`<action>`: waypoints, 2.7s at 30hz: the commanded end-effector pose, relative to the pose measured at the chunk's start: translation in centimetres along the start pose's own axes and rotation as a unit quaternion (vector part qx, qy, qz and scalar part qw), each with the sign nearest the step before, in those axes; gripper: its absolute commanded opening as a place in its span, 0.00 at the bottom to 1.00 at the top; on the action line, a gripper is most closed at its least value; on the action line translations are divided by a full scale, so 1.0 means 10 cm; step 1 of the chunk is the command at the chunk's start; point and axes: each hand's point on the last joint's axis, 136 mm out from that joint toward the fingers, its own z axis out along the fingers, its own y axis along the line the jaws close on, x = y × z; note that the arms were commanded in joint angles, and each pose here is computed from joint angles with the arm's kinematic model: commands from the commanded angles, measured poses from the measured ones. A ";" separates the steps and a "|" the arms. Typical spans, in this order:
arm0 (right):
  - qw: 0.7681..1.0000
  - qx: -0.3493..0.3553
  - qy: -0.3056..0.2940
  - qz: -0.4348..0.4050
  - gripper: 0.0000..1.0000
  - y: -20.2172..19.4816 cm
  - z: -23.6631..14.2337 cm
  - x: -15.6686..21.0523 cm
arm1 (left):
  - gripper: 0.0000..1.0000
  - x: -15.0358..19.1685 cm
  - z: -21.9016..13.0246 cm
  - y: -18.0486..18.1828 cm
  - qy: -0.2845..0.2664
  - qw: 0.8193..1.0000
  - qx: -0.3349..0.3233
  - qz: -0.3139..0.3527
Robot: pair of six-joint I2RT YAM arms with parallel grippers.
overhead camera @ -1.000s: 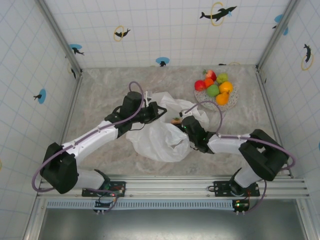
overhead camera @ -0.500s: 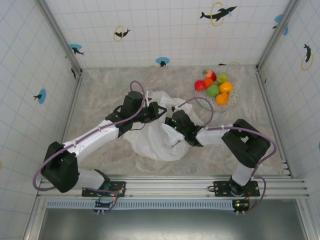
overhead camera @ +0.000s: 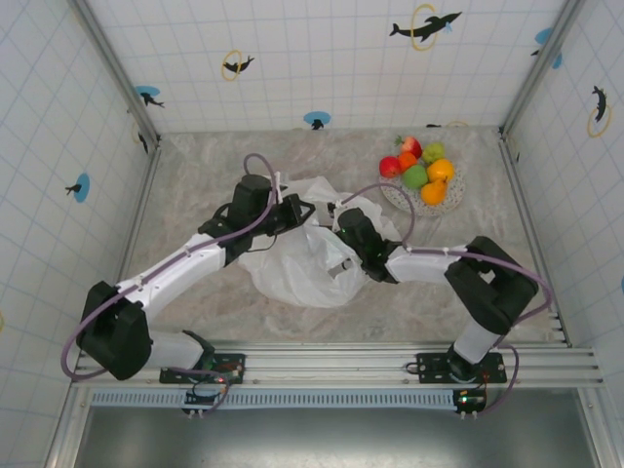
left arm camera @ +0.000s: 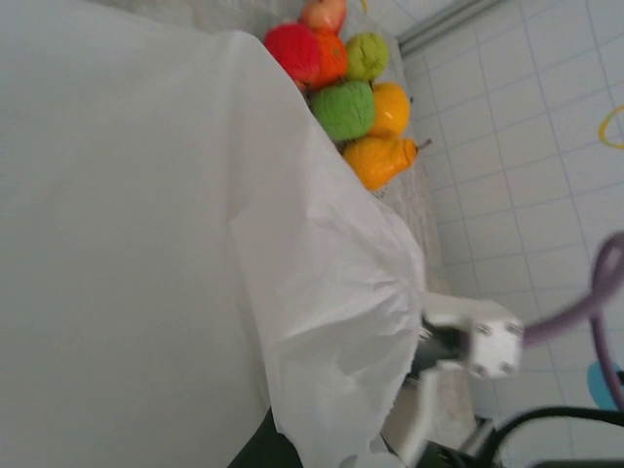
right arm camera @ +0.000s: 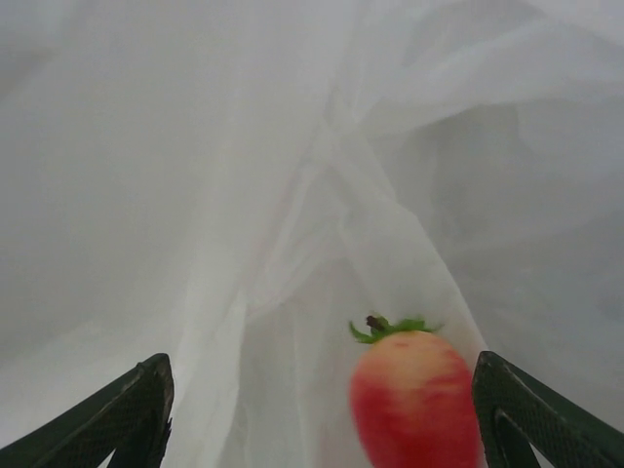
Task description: Place the fruits into the plastic bag
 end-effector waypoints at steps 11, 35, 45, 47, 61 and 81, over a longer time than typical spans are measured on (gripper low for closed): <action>0.971 0.176 0.067 -0.144 0.83 -0.51 -0.44 0.06 | 0.00 -0.20 -0.28 0.51 -0.052 0.993 -0.099 0.042; 0.959 0.105 0.102 -0.242 0.78 -0.20 -1.08 -0.35 | 0.00 -0.12 -0.18 0.73 -0.023 0.988 -0.132 0.080; 0.960 0.215 -0.042 -0.173 0.80 -0.71 -1.78 -1.22 | 0.00 -0.14 -0.17 0.72 -0.025 0.989 -0.126 0.068; 0.944 0.285 -0.076 -0.146 0.82 -1.07 -1.96 -1.40 | 0.00 -0.13 -0.17 0.71 -0.023 0.990 -0.124 0.066; 0.901 0.420 -0.095 -0.060 0.92 -2.49 -2.10 -1.70 | 0.00 -0.16 -0.16 0.61 -0.023 0.993 -0.104 0.056; 0.910 0.412 -0.004 -0.048 0.94 -3.24 -1.51 -1.62 | 0.00 -0.14 -0.17 0.58 -0.020 0.994 -0.098 0.047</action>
